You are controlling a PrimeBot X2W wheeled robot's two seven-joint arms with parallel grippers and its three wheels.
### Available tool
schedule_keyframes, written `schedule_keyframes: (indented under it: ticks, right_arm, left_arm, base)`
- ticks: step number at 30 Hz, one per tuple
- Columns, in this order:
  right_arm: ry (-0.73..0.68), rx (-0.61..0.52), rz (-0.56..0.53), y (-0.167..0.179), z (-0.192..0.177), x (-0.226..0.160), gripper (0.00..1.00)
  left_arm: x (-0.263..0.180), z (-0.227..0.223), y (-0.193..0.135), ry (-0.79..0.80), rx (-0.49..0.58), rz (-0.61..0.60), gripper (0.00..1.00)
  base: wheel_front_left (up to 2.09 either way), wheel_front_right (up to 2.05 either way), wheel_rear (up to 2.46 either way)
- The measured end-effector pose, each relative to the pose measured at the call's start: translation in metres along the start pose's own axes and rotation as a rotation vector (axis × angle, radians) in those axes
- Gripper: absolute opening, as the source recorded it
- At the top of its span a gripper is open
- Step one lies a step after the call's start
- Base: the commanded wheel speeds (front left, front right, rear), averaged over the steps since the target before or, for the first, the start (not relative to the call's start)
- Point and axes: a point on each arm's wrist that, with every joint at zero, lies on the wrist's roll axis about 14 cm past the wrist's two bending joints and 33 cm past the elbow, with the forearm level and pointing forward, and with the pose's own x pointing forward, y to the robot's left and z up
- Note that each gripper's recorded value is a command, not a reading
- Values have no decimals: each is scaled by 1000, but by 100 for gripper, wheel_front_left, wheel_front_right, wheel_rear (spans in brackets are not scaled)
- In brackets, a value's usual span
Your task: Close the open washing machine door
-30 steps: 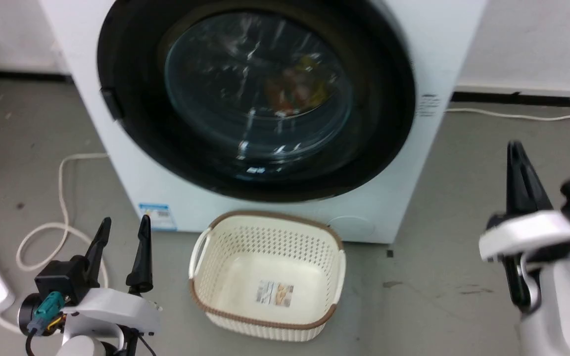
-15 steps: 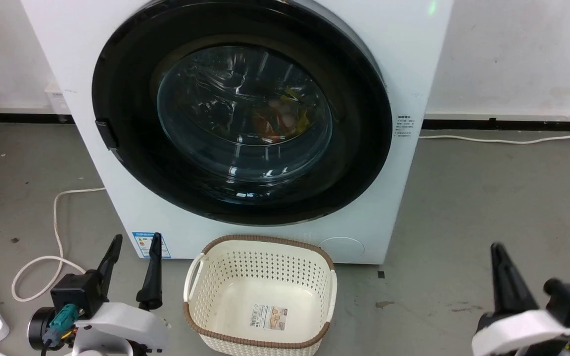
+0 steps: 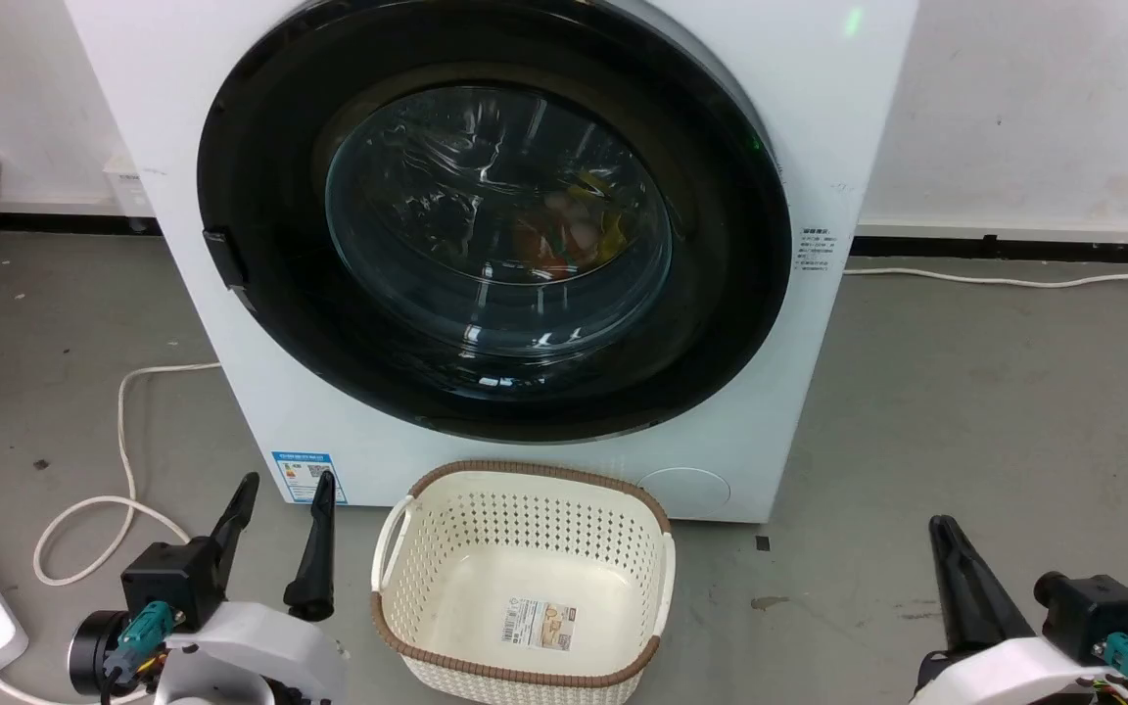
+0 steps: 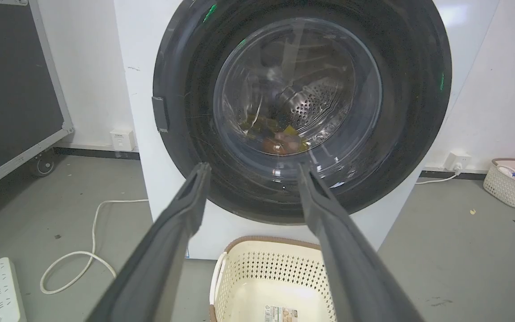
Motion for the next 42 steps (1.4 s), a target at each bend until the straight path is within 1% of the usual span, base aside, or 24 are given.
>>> schedule_keyframes:
  ticks: [1, 23, 24, 42]
  right_arm:
    - [5, 0, 1, 0, -1, 0, 100]
    - [9, 10, 4, 2, 0, 0, 100]
    - [9, 10, 4, 2, 0, 0, 0]
    - [20, -2, 15, 5, -2, 2, 0]
  left_arm:
    - [0, -1, 0, 2, 1, 1, 100]
    - [1, -5, 1, 18, -15, 10, 100]
    - [1, -5, 1, 19, -15, 11, 0]
    - [2, -4, 0, 19, -4, 14, 0]
  base:
    - [0, 0, 0]
    - [0, 0, 0]
    - [0, 0, 0]
    - [0, 0, 0]
